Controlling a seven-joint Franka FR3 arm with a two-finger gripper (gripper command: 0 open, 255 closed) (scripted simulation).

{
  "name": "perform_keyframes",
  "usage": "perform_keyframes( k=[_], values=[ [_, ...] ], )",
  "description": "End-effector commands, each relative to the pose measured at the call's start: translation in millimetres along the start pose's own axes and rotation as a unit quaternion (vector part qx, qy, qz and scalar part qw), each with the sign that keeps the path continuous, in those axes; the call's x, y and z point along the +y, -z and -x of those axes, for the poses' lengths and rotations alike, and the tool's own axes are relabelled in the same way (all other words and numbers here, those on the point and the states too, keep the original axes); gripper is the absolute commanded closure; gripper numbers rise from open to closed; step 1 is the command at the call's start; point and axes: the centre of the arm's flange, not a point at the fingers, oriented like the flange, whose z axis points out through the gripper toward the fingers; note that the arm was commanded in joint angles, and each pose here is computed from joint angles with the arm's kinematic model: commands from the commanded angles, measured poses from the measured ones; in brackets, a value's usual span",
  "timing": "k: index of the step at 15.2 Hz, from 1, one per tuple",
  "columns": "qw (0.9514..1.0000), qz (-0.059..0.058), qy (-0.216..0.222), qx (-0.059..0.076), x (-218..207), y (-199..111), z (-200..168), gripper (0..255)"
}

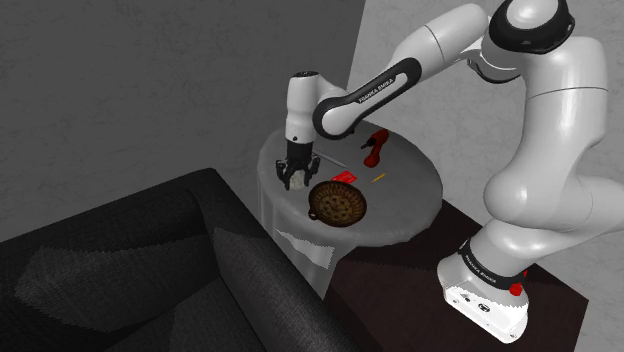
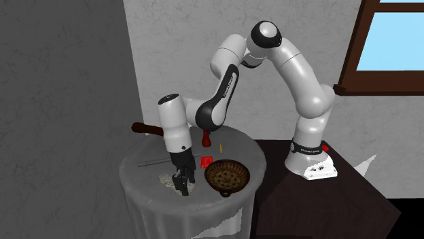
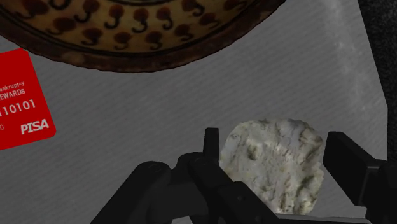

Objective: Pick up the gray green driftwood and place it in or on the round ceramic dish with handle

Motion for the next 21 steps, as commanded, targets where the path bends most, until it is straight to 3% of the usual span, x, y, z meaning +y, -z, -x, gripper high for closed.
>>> perform_keyframes(
  k=[1, 6, 21],
  values=[
    [1.0, -0.005, 0.002, 0.0, -1.4, -3.0, 0.9, 255],
    [1.0, -0.005, 0.002, 0.0, -1.4, -2.4, 0.6, 255],
    [1.0, -0.005, 0.002, 0.0, -6.9, 75.5, 14.4, 255]
  ],
)
